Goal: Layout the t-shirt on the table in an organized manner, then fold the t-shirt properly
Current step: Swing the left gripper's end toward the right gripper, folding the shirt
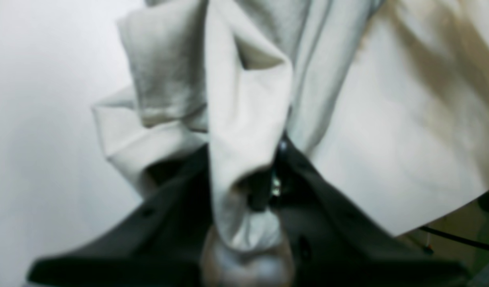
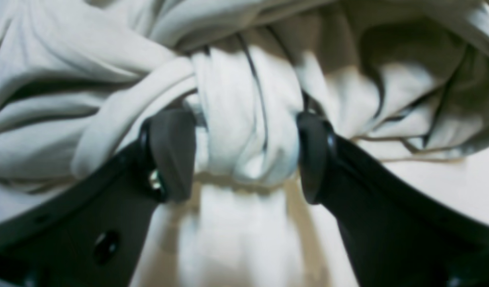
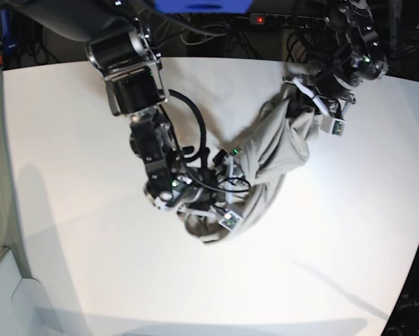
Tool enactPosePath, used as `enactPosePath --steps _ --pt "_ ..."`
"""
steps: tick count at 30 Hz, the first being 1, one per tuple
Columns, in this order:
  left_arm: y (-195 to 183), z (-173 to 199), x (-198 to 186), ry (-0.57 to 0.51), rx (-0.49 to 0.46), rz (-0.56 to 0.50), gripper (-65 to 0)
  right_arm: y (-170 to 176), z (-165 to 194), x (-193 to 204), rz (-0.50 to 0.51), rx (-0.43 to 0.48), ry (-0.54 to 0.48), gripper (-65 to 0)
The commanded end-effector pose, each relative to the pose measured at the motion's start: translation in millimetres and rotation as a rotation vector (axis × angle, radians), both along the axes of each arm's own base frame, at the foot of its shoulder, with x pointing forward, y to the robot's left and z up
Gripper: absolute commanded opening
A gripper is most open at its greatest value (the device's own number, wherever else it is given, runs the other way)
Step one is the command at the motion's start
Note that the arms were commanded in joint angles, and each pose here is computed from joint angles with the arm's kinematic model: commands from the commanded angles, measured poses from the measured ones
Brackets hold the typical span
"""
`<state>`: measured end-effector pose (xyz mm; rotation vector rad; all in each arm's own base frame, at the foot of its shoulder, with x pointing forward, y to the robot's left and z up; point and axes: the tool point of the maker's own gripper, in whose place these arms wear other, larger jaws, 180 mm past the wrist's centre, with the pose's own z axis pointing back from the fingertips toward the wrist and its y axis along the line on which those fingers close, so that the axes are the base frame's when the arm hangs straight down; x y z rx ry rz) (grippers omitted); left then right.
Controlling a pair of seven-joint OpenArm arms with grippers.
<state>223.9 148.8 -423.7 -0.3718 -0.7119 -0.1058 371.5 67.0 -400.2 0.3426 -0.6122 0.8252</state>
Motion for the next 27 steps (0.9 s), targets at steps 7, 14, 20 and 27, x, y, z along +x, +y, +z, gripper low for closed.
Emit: enactPosePath --steps 7,14,20,27 --pt "11 6 5 -0.021 0.028 -0.005 -64.8 6 14 12 0.002 0.016 -0.042 -65.0" --pt "10 12 3 -0.035 0.028 -0.009 -64.8 -11 66 29 -0.065 0.074 -0.203 -65.0" --pt "2 54 16 -0.157 0.071 -0.036 -64.5 -9 83 24 -0.01 0.065 -0.253 -65.0" --pt "-6 75 14 -0.16 0.072 -0.077 -64.1 -8 73 15 0.019 0.057 -0.234 -65.0"
